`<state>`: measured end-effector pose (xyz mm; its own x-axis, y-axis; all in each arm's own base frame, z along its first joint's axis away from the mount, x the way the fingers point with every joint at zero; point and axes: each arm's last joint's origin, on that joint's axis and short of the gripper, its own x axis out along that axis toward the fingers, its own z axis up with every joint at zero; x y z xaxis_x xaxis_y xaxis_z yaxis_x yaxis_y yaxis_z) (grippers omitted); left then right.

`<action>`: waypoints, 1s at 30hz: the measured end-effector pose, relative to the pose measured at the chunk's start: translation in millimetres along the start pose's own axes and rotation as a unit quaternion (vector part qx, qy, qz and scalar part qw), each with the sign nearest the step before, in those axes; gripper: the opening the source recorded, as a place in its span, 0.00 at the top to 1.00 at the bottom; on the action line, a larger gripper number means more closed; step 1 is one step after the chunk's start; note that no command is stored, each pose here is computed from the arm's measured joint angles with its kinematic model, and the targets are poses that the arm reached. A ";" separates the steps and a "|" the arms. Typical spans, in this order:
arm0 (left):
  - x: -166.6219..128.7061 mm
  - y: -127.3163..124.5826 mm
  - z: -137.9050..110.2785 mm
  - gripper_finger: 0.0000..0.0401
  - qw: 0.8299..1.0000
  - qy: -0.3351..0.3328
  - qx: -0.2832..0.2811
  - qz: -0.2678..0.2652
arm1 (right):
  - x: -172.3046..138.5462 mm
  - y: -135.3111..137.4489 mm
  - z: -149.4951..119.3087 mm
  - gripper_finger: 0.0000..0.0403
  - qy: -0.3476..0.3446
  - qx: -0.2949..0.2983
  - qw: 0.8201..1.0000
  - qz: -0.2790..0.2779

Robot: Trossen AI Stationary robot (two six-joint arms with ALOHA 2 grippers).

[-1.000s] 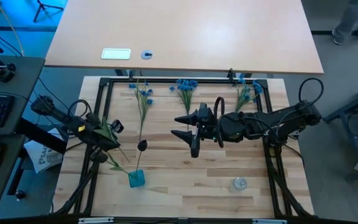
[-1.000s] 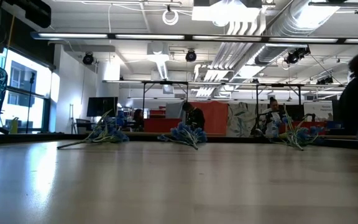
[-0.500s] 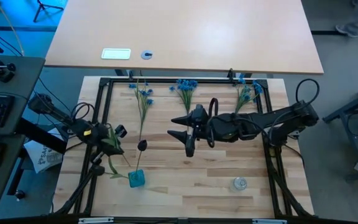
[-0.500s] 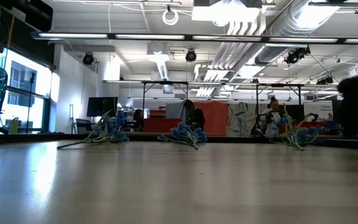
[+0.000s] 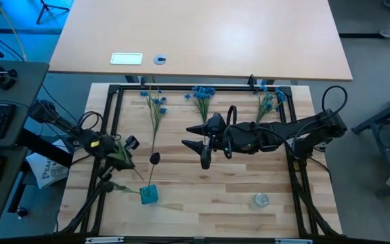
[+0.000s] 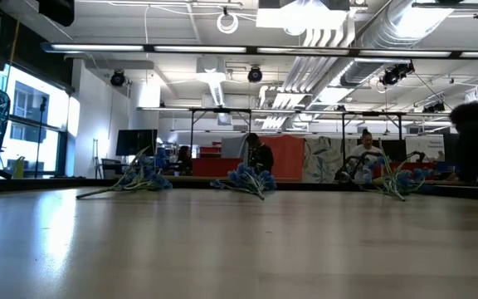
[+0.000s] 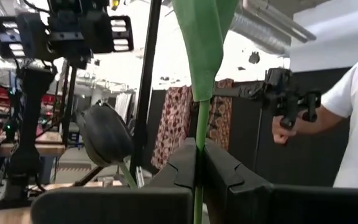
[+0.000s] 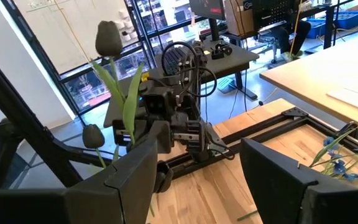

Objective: Sort flowers into vase by color
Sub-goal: Put the black flower into the blue vase

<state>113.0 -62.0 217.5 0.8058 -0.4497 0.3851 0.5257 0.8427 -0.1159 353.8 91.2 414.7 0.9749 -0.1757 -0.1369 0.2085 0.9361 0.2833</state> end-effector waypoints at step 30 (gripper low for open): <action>25.4 -4.6 -11.5 1.00 0.996 0.005 -0.074 -0.054 | 0.0 -0.3 -0.8 0.44 0.004 -0.002 1.000 -0.002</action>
<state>134.2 -80.7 217.3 0.7444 -0.5390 0.3941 0.6436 0.7363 -0.2087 353.6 91.1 413.9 0.9736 -0.1764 -0.1447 0.2112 0.9368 0.2788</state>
